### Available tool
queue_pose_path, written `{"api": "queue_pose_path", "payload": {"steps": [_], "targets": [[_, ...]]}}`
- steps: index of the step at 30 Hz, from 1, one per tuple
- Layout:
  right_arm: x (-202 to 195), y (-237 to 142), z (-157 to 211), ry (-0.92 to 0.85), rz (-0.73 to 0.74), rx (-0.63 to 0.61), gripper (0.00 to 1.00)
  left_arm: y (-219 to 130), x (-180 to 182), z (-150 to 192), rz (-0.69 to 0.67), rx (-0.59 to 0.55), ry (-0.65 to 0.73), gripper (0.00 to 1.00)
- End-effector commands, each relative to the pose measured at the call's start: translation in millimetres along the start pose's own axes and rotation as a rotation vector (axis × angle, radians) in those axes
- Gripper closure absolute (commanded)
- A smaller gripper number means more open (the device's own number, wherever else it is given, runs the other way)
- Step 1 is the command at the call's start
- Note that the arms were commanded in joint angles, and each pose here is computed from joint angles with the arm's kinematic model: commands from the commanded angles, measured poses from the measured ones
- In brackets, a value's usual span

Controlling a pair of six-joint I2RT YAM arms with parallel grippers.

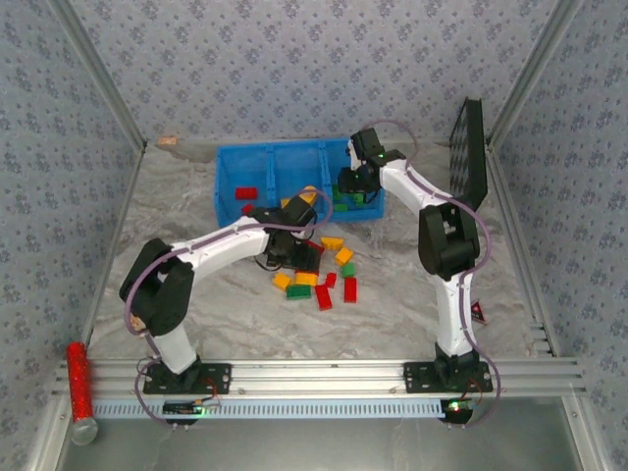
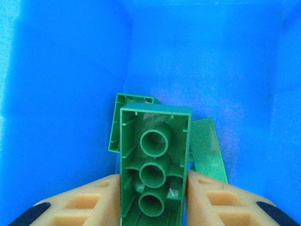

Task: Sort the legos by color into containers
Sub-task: Place the lego in the container, then pick up the lego from the center of the table.

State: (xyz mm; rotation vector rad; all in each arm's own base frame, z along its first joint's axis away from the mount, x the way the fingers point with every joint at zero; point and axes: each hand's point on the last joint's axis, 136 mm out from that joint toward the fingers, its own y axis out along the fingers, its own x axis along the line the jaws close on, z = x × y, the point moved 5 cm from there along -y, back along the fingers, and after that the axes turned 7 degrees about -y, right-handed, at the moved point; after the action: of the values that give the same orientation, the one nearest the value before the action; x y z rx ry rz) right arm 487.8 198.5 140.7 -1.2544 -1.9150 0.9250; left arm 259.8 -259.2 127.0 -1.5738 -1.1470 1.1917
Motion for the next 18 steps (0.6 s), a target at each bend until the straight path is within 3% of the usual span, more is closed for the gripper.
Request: {"api": "queue_pose_path", "payload": {"steps": [1,8,18], "targets": [[5,-4,2,-0.017,-0.025,0.002,0.62,1,-7,-10,-0.018,-0.019,0.033,0.21],[9,-18,-1,-0.022,-0.045,-0.015,0.54,13,-7,-18,-0.065,-0.015,0.053,0.13],[14,-44,-5,-0.033,-0.053,-0.055,0.48,27,-1,-27,-0.09,-0.025,0.026,0.13]]}}
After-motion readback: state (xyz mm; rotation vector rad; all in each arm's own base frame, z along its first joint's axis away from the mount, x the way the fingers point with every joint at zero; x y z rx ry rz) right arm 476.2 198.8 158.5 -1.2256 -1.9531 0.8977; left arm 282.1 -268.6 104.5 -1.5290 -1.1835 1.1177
